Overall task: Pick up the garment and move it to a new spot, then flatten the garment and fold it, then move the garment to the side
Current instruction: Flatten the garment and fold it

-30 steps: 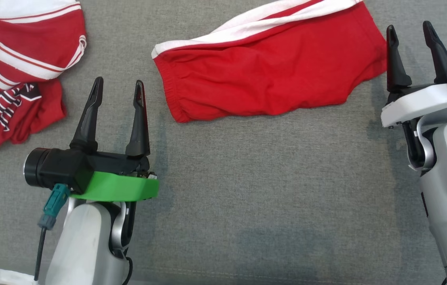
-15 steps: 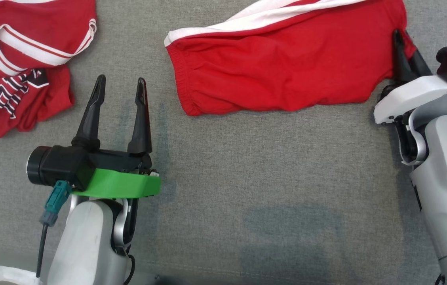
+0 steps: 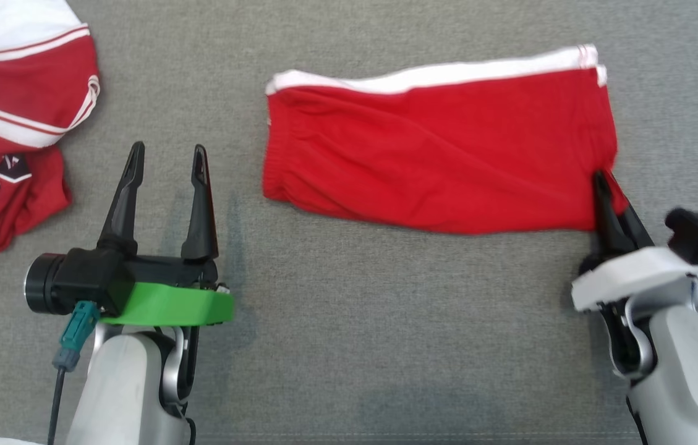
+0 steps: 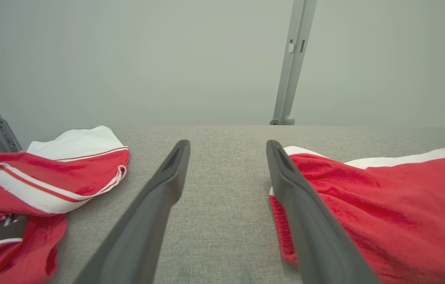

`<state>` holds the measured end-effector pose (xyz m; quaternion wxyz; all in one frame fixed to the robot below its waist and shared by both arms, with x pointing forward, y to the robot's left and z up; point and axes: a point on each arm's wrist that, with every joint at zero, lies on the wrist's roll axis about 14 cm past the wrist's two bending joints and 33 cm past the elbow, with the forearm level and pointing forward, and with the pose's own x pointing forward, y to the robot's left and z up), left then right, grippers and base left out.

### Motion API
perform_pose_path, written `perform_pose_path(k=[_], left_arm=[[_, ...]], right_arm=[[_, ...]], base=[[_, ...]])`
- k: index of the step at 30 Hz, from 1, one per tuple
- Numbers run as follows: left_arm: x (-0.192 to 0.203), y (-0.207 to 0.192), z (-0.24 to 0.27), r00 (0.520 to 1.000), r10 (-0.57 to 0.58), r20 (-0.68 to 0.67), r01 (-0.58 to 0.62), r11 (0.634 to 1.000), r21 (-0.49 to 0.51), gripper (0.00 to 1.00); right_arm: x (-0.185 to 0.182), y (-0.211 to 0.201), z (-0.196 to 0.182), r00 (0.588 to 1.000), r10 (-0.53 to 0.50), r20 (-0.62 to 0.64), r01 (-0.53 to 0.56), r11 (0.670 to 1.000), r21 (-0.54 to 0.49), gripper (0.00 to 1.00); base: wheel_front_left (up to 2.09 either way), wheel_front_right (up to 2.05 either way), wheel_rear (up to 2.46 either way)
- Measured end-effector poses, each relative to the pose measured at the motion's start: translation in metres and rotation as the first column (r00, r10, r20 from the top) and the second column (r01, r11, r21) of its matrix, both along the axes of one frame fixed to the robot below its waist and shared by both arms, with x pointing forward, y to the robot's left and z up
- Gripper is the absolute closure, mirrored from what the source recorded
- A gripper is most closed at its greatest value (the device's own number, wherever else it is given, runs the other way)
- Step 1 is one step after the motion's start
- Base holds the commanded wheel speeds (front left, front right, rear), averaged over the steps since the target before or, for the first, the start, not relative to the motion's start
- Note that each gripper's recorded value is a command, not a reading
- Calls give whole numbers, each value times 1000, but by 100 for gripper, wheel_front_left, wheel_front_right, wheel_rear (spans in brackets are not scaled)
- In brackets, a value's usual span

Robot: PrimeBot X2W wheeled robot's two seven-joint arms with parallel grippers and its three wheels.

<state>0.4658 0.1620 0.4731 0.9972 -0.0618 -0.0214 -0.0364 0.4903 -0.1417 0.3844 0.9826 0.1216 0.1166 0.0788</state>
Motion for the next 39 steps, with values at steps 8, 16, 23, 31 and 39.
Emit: perform_pose_path(k=[8, 16, 23, 31, 39], left_arm=[[-9, -11, 10, 1000, -26, 17, 26, 1000, -9, 0], [-13, -17, 17, 998, -46, 30, 47, 999, -10, 0], [-18, -19, 20, 998, -49, 34, 49, 999, -11, 0], [-23, -18, 24, 998, -44, 36, 44, 999, -17, 0], [-32, -2, 17, 1000, 9, 6, -9, 1000, -23, 0]], right_arm=[[-35, -44, 5, 993, -114, -23, 113, 993, -27, 100], [-38, -52, 19, 991, -135, 12, 135, 990, -29, 100], [-10, -3, 75, 984, -17, 177, 15, 1000, 10, 100], [5, 124, 143, 897, 284, 337, -324, 944, 67, 100], [-28, 205, 102, 840, 500, 212, -535, 828, 168, 100]], base=[[0, 0, 0], [0, 0, 0], [0, 0, 0], [0, 0, 0], [0, 0, 0]])
